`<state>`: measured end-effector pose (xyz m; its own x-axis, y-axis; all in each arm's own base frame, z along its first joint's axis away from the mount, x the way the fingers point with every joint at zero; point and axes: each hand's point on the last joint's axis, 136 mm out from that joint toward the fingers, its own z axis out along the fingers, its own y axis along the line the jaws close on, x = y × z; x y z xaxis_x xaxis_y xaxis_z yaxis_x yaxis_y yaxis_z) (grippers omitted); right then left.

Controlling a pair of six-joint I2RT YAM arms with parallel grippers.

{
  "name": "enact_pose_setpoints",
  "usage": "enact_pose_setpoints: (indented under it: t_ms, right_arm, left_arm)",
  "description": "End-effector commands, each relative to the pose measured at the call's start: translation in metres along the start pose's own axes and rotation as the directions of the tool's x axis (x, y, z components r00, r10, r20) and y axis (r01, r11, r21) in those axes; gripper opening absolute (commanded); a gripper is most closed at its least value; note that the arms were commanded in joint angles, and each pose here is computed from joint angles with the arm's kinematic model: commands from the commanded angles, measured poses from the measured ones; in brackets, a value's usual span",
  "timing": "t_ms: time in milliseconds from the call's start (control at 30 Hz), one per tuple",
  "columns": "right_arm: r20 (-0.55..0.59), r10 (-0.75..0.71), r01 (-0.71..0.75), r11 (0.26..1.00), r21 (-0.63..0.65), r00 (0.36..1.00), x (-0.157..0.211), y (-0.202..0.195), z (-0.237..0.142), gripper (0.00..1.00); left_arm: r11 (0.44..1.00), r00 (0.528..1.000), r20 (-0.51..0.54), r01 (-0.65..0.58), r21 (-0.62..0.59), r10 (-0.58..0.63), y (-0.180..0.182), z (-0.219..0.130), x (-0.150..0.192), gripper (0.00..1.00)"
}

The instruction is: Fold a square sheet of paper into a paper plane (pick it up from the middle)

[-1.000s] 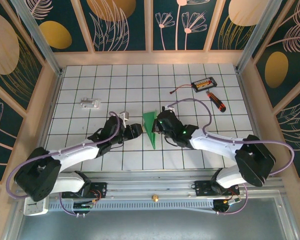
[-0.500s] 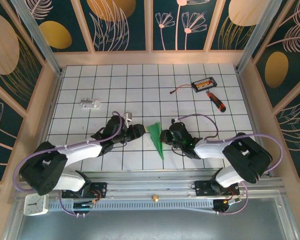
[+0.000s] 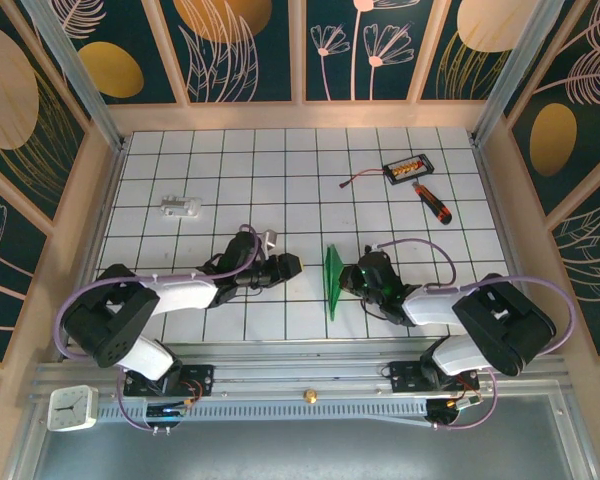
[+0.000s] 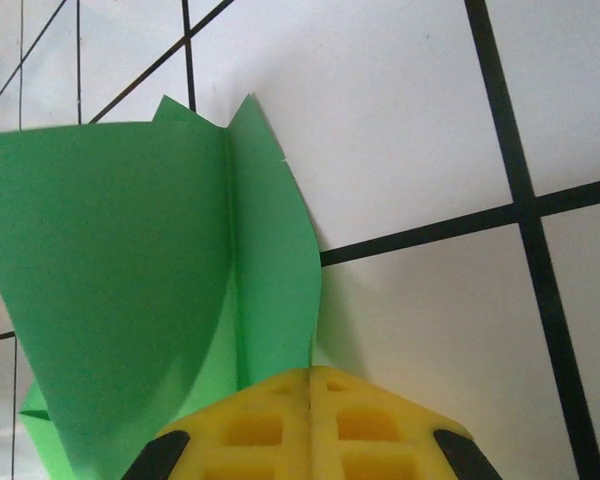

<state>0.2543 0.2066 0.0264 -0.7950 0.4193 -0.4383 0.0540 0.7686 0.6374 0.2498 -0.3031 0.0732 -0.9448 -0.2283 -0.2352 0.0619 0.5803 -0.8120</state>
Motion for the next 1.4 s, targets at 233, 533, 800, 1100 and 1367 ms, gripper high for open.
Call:
enact_pose_setpoints:
  t_ms: [233,533,800,1100,1367]
  right_arm:
    - [0.008,0.007,-0.007,0.999,-0.046,1.0,-0.003,0.007,-0.001,0.0]
    - [0.001,0.003,-0.003,0.999,-0.035,1.0,-0.001,0.004,0.001,0.0]
    - [-0.001,0.004,-0.004,1.0,-0.016,1.0,0.0,-0.001,0.001,0.0]
    - [-0.002,0.001,-0.001,1.0,-0.013,1.0,0.0,-0.003,0.0,0.0]
    - [0.001,0.001,-0.001,1.0,-0.011,1.0,0.0,-0.003,-0.001,0.0]
  left_arm:
    - [0.992,0.995,-0.082,-0.053,0.113,0.062,-0.04,0.03,0.011,0.49]
    - [0.999,0.994,-0.109,-0.019,0.047,0.024,-0.018,0.045,0.014,0.33]
    - [1.0,0.997,-0.077,-0.017,0.004,0.017,-0.006,0.038,0.014,0.4]
    - [1.0,0.999,-0.052,-0.004,0.004,0.004,-0.004,0.031,0.014,0.45]
    - [0.999,0.995,-0.103,0.007,0.032,-0.004,-0.005,0.049,0.017,0.39]
